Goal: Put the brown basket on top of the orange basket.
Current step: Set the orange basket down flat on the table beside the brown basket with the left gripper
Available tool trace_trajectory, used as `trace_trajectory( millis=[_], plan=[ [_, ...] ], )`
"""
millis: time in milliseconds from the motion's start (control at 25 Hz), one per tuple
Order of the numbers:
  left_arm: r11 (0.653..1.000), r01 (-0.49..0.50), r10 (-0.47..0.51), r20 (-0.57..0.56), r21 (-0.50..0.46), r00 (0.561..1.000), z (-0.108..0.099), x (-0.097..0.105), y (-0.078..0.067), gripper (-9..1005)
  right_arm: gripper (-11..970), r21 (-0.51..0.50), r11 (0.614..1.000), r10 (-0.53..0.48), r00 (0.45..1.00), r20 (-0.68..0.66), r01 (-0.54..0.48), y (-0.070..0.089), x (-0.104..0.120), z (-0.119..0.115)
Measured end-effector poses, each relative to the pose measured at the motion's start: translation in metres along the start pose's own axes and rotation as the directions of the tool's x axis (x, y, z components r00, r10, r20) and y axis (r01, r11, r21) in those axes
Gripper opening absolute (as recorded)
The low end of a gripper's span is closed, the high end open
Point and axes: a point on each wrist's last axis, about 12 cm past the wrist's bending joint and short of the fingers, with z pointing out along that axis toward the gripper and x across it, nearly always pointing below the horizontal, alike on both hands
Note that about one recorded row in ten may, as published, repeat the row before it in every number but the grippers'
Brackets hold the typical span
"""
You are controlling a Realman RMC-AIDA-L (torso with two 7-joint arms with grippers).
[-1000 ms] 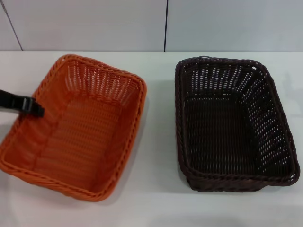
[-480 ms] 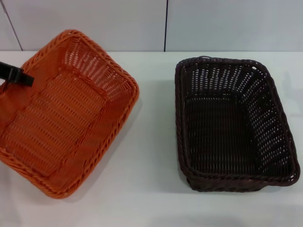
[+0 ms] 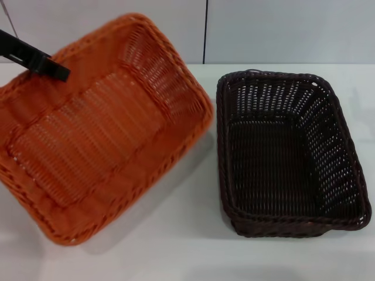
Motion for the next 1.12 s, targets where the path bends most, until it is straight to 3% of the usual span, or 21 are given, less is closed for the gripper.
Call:
trace_trajectory(
  millis=[120,160,320,360,440,480,560,640,680,880,1120],
  plan=[
    [0.995,-0.079,0.081,-0.036,0.060,0.996,0.000,-0.014,-0.011,165,626,0.005,1.000,-0.001,1.000,-0.002,0.001,-0.001,0.001,-0.001],
    [0.986,-0.126,0.136,-0.087,0.109,0.987,0.011,-0.020,-0.021,164,626,0.007,1.000,0.000,1.000,-0.002,0.000,-0.002,0.001,-0.002],
    [0.986,-0.126,0.136,-0.087,0.109,0.987,0.011,-0.020,-0.021,164,626,0.011,1.000,-0.001,1.000,-0.005,0.001,-0.003,0.002,-0.004],
    [0.976,-0.169,0.189,-0.142,0.136,0.972,0.026,-0.023,-0.031,163,627,0.010,1.000,0.000,1.000,-0.007,0.001,-0.003,0.002,-0.004],
    [0.976,-0.169,0.189,-0.142,0.136,0.972,0.026,-0.023,-0.031,163,627,0.011,1.000,0.000,1.000,-0.010,0.000,-0.003,0.003,-0.005],
    [0.948,-0.277,0.308,-0.235,0.155,0.922,0.053,-0.027,-0.048,163,627,0.011,1.000,0.001,1.000,-0.013,-0.001,-0.003,0.004,-0.006],
    [0.937,-0.303,0.340,-0.255,0.175,0.905,0.062,-0.029,-0.056,163,627,0.011,1.000,0.002,1.000,-0.015,-0.002,-0.003,0.004,-0.006],
    [0.937,-0.303,0.340,-0.255,0.175,0.905,0.062,-0.029,-0.056,162,627,0.012,1.000,0.002,1.000,-0.017,-0.002,-0.003,0.005,-0.007],
    [0.907,-0.362,0.408,-0.238,0.213,0.882,0.076,-0.038,-0.074,162,626,0.013,1.000,0.005,1.000,-0.018,-0.004,-0.003,0.005,-0.008],
    [0.865,-0.437,0.486,-0.195,0.245,0.852,0.085,-0.050,-0.095,161,625,0.012,1.000,0.014,1.000,-0.023,-0.014,-0.002,0.006,-0.009],
    [0.842,-0.480,0.523,-0.154,0.248,0.838,0.091,-0.061,-0.106,160,626,0.012,1.000,0.018,0.999,-0.027,-0.018,-0.001,0.007,-0.010]
  ],
)
